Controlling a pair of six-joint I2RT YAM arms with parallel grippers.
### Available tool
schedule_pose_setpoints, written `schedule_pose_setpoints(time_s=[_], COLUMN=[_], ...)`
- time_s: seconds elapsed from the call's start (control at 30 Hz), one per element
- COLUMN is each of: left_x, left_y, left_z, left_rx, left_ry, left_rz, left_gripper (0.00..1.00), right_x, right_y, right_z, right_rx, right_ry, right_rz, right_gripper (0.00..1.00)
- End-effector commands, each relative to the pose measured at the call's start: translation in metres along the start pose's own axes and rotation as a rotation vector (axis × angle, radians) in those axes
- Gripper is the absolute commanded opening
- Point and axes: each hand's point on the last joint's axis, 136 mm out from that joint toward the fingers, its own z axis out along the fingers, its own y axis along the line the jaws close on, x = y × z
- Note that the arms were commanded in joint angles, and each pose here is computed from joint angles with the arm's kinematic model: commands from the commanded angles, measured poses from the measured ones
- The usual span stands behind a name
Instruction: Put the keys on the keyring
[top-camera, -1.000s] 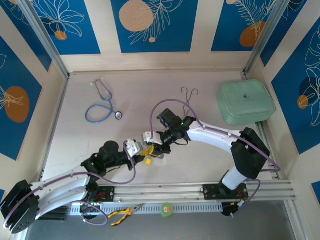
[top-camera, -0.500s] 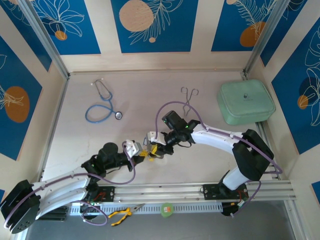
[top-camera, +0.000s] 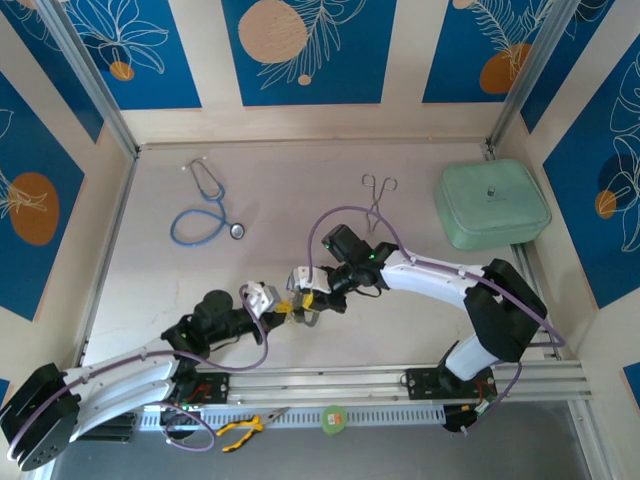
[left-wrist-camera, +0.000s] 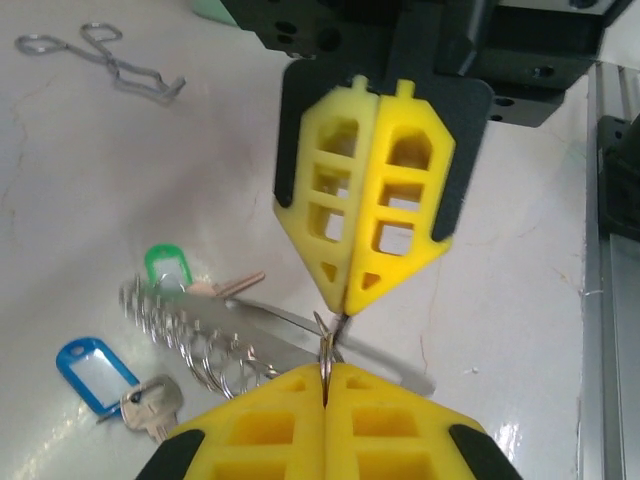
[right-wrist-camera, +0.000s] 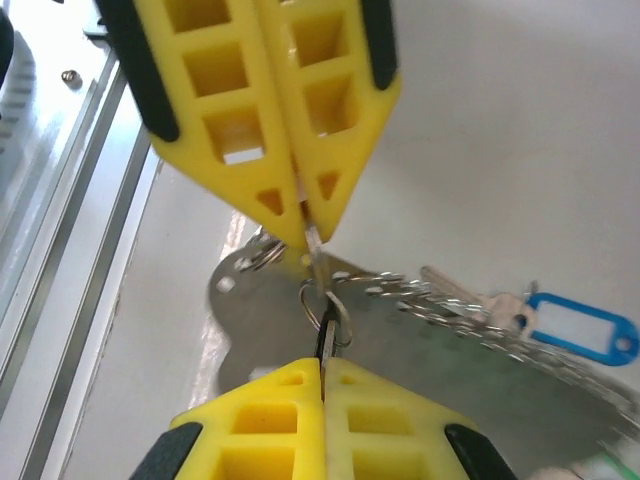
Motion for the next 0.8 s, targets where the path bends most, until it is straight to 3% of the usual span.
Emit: schedule_pose_setpoints(time_s=[0.0,0.17,0.27,0.33,0.77], left_x=[-0.033,-0.032,-0.030,-0.030,-0.031], left_y=[0.000,0.001,0.000,-0.002,-0.007], left_z=[-0.002,-0.001,0.000,0.000,0.001], left_rx=[-0.006,-0.012,-0.003,0.006,0.038], left_ry=[-0.127,-0.127,-0.119,-0.117,-0.126], left_rz=[0.018,0.022,0.026,0.035,0.068], left_gripper=[0.00,0.00,0.00,0.00,0.00], right_x=[0.002,-0.007,-0.009,-0.012,-0.031], right_y=[0.014,0.008,-0.001,-0.003,0.006], right_z=[0.008,-0.002,-0.017,-0.026,-0.021], right_rx=[-0.067,-0.048,0.000,0.014,-0.084], right_ry=[0.018,-0.059,-0.107,-0.138,-0.223], right_rz=[0.009,0.037,0.053,0.052,0.046], right_gripper=[0.00,0.01,0.15,0.18,0.26])
